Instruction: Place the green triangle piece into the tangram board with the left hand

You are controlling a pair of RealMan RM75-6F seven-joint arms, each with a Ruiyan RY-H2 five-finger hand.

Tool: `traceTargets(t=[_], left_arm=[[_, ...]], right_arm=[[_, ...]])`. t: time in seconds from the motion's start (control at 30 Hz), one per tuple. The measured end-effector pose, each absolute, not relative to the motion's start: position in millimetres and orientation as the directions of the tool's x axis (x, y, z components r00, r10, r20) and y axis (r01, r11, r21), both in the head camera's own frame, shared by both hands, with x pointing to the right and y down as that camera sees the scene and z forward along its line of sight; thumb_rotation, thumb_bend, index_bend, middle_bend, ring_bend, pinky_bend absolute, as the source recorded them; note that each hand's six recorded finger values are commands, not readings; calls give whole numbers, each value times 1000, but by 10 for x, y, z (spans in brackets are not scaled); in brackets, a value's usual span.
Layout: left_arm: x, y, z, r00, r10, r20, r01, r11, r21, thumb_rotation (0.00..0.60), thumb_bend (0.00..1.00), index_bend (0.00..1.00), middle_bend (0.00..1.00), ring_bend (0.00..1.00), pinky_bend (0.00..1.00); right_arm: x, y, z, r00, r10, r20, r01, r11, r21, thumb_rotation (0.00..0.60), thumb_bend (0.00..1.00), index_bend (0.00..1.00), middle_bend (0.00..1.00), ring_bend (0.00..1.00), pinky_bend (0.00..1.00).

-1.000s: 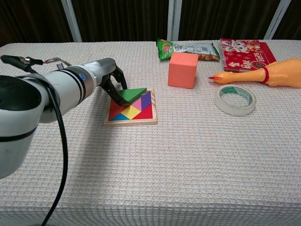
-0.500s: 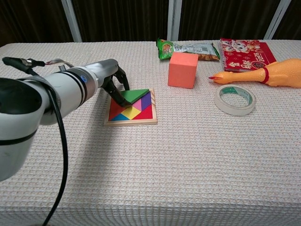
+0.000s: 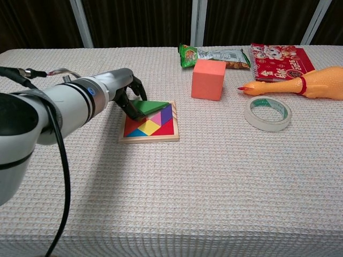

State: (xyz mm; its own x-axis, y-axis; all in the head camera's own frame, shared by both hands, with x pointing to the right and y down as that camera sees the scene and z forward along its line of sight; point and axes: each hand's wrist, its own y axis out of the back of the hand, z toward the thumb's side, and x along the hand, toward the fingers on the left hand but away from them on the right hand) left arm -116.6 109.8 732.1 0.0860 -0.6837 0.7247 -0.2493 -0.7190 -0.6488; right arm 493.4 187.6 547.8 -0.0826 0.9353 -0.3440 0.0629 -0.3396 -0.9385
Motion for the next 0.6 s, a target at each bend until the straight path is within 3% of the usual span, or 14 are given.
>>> traceTargets(t=[0.6], left_arm=[[-1123, 1080, 7261, 110, -687, 718, -252, -718, -649, 600, 353, 229, 159, 0, 41]], right_arm=[[4948, 1876, 5474, -87, 935, -343, 62, -339, -939, 600, 213, 0, 0, 0, 0]])
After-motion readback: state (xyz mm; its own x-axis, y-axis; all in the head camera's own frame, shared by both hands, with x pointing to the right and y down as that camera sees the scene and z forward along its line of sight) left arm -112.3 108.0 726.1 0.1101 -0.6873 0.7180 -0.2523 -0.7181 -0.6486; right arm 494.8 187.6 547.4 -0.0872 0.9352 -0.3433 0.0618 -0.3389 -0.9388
